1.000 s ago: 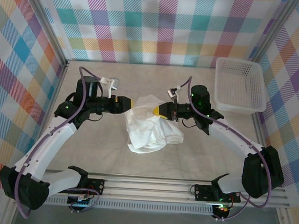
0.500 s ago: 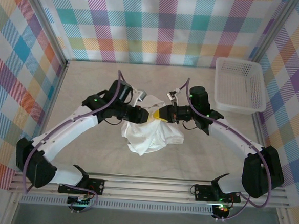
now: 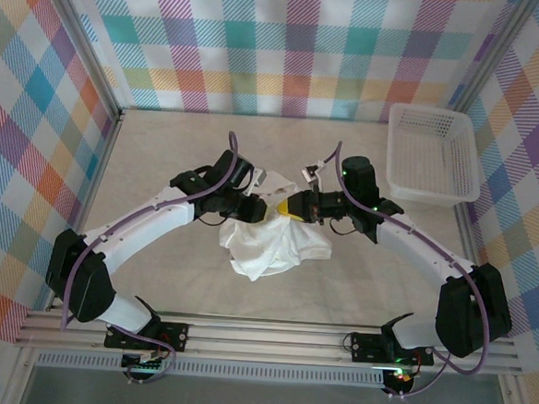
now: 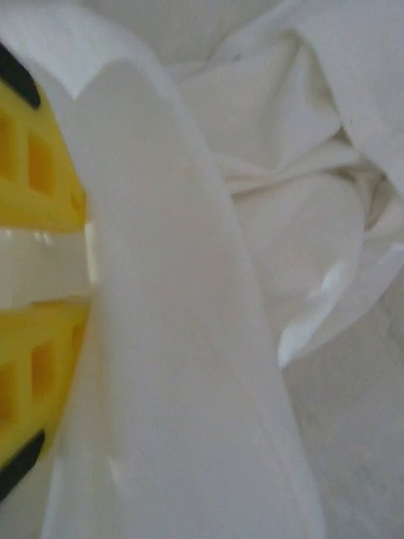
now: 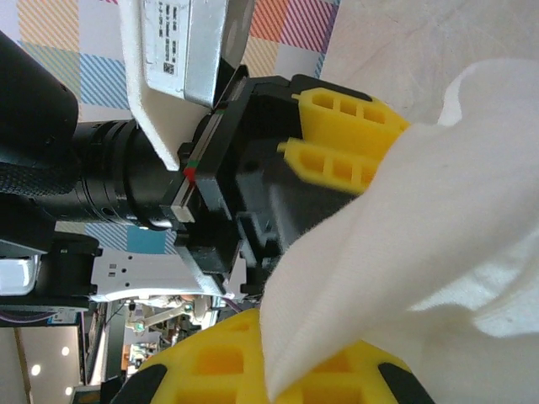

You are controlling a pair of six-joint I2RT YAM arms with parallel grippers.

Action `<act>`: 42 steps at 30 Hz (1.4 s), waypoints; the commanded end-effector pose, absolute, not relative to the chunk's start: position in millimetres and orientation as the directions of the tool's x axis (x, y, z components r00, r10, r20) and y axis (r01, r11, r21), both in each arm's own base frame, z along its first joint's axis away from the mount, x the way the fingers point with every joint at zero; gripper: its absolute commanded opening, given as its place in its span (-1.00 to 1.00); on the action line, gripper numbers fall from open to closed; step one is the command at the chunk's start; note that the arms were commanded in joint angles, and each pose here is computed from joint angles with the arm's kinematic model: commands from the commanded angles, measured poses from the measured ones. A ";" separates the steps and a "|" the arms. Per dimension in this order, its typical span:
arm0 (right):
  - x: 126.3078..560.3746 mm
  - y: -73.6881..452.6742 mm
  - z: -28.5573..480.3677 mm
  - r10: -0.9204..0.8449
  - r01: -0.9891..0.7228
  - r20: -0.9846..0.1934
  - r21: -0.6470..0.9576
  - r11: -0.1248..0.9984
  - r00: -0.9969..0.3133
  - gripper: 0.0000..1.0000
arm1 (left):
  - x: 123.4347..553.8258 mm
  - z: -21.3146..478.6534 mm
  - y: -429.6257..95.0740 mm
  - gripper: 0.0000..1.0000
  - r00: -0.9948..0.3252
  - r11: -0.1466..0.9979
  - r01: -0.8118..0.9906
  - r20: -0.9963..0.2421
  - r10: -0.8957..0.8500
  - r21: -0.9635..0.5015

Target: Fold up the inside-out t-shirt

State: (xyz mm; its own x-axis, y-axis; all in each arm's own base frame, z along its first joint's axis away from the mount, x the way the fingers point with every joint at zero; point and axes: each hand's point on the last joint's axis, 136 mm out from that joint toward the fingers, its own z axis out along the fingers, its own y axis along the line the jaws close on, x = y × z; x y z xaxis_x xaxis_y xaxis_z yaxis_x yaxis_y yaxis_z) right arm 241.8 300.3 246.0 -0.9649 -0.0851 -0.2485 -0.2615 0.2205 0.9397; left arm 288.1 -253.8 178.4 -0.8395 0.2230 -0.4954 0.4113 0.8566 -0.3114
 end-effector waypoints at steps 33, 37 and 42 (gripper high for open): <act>295.4 275.6 242.0 -0.436 -0.774 -0.887 -0.170 0.609 -0.148 0.56 | 267.1 328.9 -270.5 -1.00 -0.850 0.389 0.488 -0.527 0.009 -0.781; 295.8 307.7 229.4 -0.443 -0.855 -0.876 -0.076 0.513 -0.188 0.25 | 259.9 333.5 -266.7 -1.00 -0.827 0.408 0.527 -0.561 0.043 -0.745; 252.2 327.3 227.2 -0.436 -0.915 -0.830 0.199 0.350 -0.348 -0.79 | 271.6 315.8 -250.2 -1.00 -0.799 0.543 0.534 -0.597 0.072 -0.648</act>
State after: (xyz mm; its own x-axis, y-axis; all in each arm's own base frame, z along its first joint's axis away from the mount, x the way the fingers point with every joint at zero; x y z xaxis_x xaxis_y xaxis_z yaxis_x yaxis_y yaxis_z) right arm 288.7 312.8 201.0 -0.3175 -0.4641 -0.8269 -0.8645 0.4999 0.0514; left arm 271.0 -262.4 319.9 -0.8357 0.0326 -0.5482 0.4990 0.4620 -0.7332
